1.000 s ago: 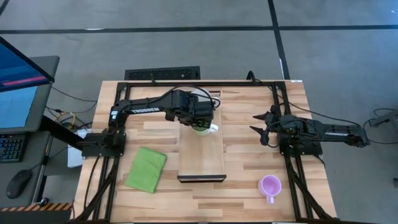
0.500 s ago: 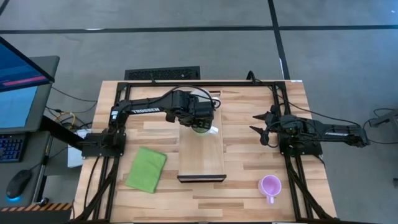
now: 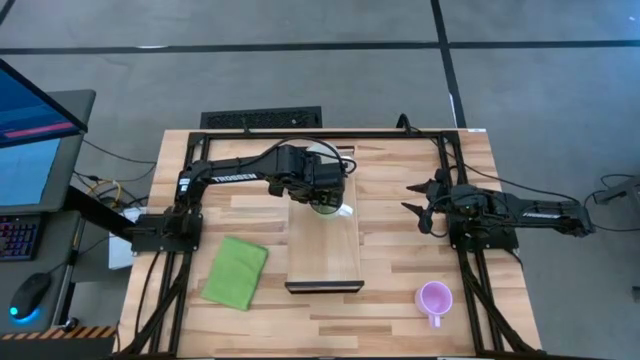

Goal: Stack small to large cups/mugs on shelf
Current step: Put the green mug on the shelf

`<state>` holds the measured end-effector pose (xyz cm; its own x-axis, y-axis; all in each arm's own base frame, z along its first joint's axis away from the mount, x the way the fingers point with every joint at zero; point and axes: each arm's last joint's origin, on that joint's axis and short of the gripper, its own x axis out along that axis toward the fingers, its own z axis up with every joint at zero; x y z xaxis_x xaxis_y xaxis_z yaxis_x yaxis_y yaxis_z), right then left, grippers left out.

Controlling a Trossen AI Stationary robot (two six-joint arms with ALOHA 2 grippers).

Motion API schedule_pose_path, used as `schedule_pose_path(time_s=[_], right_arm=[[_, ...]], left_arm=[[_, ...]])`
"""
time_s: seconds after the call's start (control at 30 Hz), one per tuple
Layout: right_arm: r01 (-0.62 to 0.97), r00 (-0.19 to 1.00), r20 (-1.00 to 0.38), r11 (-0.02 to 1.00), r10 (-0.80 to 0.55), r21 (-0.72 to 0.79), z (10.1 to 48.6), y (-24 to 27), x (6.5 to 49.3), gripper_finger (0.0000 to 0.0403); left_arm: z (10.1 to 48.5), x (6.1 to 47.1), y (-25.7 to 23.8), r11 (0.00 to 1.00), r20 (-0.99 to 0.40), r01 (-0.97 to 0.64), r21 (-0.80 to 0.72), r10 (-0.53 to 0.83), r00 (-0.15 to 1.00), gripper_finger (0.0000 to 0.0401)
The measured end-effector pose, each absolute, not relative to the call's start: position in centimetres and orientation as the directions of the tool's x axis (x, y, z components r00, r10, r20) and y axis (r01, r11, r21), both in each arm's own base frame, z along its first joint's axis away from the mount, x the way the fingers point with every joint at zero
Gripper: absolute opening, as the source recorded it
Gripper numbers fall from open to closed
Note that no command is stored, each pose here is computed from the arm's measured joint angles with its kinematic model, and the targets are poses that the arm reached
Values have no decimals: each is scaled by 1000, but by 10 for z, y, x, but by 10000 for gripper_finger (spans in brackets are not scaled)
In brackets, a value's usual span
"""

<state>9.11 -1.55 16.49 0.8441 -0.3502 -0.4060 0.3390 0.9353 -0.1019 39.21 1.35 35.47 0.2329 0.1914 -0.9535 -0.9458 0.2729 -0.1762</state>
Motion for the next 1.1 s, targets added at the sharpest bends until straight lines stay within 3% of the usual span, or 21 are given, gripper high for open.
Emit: schedule_pose_path(time_s=[0.23, 0.47, 1.1], right_arm=[[339, 844, -406, 935, -350, -102, 165, -15, 91, 276], [339, 844, -406, 935, -350, -102, 165, -15, 91, 276], [338, 845, -406, 936, -350, -102, 165, -15, 91, 276]], left_arm=[[360, 389, 14, 261, -955, -949, -174, 191, 228, 35], [378, 387, 14, 240, -932, -940, -244, 211, 296, 36], [371, 390, 13, 217, -945, -947, -238, 173, 278, 36]])
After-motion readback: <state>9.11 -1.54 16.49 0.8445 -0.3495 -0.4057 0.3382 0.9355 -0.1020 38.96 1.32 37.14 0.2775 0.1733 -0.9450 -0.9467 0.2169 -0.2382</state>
